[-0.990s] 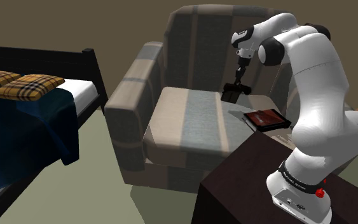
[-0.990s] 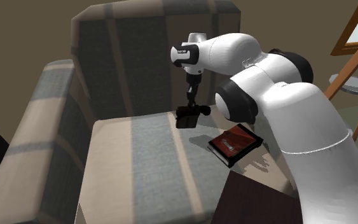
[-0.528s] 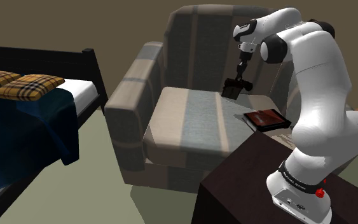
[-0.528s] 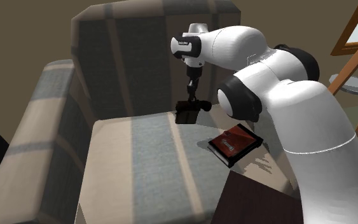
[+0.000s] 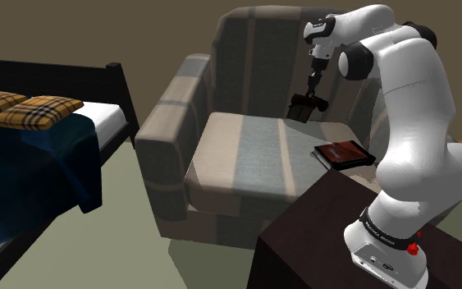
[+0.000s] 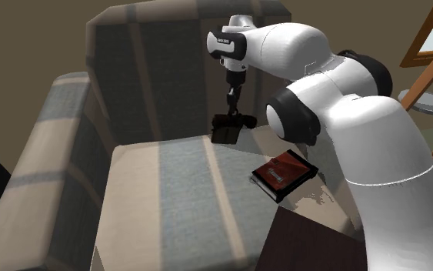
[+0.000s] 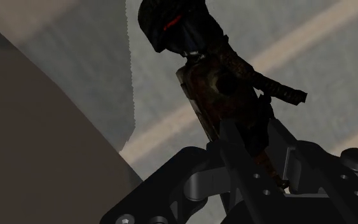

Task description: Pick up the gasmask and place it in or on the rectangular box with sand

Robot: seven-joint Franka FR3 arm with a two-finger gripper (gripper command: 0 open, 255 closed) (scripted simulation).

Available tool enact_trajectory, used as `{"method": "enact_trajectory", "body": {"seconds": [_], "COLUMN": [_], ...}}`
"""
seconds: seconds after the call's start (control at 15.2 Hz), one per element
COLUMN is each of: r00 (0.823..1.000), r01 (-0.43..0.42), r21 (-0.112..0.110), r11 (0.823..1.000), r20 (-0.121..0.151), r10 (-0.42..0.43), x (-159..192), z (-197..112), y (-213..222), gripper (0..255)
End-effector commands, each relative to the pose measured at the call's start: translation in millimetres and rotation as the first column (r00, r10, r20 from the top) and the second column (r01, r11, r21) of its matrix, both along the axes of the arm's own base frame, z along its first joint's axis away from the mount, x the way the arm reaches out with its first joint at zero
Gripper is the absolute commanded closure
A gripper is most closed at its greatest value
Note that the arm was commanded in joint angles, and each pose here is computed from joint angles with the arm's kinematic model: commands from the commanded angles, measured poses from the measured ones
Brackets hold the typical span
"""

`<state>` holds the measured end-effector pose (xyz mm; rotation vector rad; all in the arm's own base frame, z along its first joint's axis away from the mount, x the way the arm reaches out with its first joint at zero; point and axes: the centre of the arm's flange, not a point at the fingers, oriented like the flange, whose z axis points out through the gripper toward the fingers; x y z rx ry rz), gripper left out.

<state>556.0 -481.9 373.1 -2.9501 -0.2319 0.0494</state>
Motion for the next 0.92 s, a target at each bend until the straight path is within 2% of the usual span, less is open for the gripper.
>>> {"method": "enact_trajectory", "body": {"seconds": [0.0,0.07,0.86], "r00": [1.000,1.000,1.000], "r01": [0.000,0.000,0.000], "r21": [-0.001,-0.001,-0.001], "r11": [1.000,1.000,1.000], "r20": [0.001,0.001,0.001], "r10": [0.000,0.000,0.000], "x": [0.9,0.9,-148.0], "z": [12.2,12.9,66.2], "y": [-0.7,-0.7,-9.6], "gripper": [255,255,255]}}
